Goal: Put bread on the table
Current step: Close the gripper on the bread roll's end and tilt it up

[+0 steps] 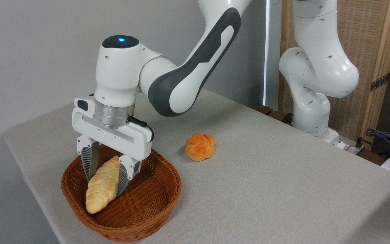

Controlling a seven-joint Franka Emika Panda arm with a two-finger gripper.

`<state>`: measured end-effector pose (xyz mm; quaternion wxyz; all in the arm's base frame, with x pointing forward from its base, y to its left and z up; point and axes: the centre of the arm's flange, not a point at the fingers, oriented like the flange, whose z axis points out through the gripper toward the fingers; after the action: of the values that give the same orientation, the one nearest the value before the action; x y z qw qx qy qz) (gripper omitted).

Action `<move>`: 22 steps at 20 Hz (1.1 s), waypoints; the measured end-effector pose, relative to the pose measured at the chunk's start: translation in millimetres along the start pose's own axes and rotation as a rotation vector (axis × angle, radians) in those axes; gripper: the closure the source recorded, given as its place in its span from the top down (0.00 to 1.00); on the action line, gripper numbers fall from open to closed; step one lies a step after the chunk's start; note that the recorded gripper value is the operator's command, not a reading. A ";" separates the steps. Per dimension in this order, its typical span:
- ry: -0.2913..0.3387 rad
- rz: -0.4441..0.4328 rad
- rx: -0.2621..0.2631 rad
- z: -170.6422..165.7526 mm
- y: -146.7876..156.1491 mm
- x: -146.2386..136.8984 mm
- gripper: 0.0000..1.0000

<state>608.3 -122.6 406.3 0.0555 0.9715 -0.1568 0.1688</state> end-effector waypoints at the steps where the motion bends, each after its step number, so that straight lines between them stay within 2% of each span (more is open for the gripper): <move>1: 0.000 0.005 0.003 -0.1 0.4 0.2 0.47; 2: 0.000 0.008 0.005 -0.3 0.5 0.4 0.40; 22: 0.024 0.011 0.012 -13.7 -0.3 5.5 0.40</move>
<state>609.1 -121.7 421.1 0.0506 0.9689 -0.1606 0.1815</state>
